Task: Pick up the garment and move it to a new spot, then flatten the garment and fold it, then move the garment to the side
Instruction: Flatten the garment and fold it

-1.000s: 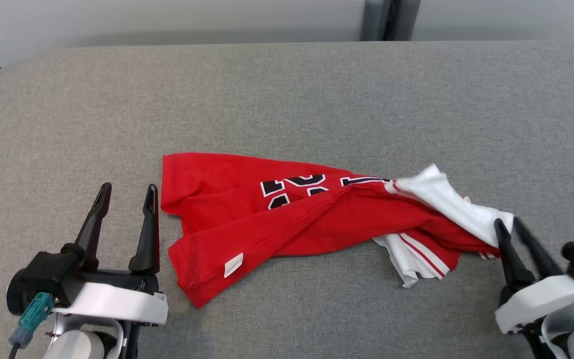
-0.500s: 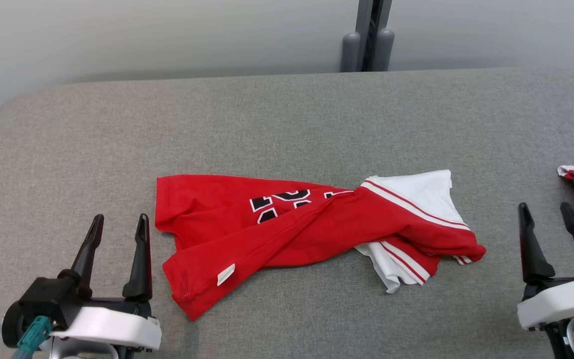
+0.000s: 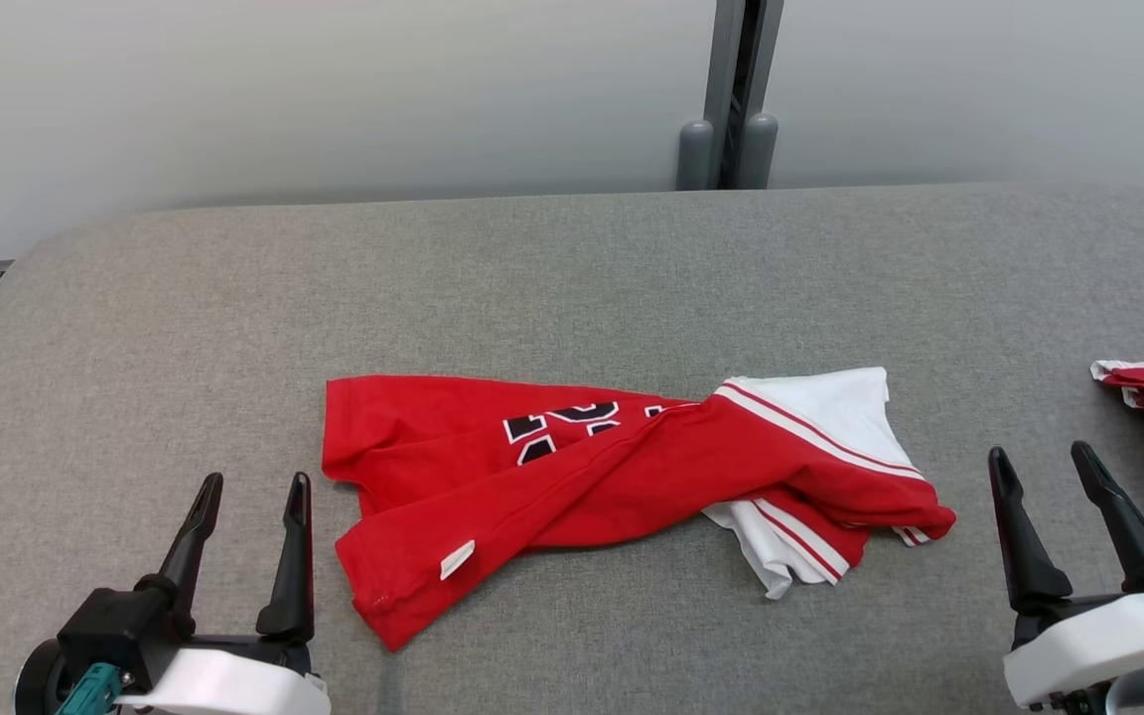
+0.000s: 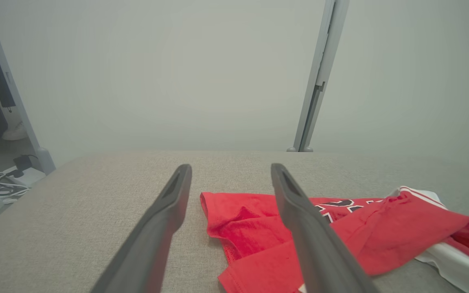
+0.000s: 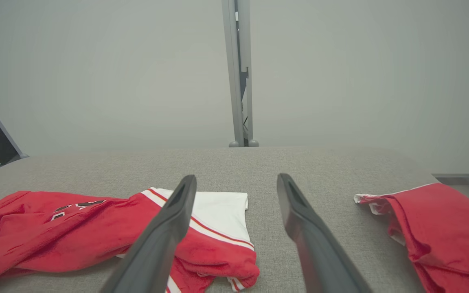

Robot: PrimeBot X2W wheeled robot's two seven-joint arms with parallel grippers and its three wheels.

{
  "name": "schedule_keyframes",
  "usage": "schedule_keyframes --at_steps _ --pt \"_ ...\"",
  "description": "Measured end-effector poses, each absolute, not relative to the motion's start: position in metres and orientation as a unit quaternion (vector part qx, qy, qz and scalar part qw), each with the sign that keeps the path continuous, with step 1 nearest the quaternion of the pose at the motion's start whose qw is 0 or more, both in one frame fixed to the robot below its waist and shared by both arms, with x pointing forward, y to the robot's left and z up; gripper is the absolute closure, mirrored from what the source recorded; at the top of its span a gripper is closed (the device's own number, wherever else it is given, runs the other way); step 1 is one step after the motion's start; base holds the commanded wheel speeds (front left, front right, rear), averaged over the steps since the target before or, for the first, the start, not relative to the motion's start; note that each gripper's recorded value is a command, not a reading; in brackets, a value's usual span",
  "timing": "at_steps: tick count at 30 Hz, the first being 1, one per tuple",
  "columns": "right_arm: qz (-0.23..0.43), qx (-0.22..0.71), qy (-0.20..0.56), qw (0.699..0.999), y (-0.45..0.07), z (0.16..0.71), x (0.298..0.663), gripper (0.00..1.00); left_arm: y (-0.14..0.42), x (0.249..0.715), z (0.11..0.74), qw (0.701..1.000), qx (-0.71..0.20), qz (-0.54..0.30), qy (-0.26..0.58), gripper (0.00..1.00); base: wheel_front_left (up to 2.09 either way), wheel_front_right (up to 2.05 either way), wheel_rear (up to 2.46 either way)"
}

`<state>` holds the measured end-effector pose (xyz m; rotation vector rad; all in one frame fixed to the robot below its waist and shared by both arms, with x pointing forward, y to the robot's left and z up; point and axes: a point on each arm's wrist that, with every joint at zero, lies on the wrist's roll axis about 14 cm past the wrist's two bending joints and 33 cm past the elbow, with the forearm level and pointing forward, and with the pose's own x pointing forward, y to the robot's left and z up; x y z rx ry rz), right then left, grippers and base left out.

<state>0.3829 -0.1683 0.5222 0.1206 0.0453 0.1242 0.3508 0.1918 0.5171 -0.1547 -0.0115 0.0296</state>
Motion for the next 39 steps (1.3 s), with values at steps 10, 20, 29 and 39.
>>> schedule_keyframes --at_steps 10,20,29,39 --pt "0.062 0.065 0.025 0.996 -0.168 0.523 0.382 0.0 0.191 0.349 0.521 0.997 -0.078 0.016 -0.011 0.0 0.0 0.0 0.0" --pt "0.056 0.067 0.037 0.996 -0.178 0.515 0.395 0.0 0.19 0.352 0.521 0.997 -0.079 0.016 -0.009 0.0 0.0 0.0 0.0" --pt "0.094 0.061 0.143 0.983 -0.171 0.461 0.45 0.0 0.187 0.375 0.512 0.997 -0.08 0.008 0.002 0.0 0.0 0.0 0.0" --pt "0.164 0.044 0.268 0.948 -0.132 0.392 0.491 0.0 0.19 0.395 0.486 0.996 -0.08 0.013 0.028 0.0 0.0 0.0 0.0"
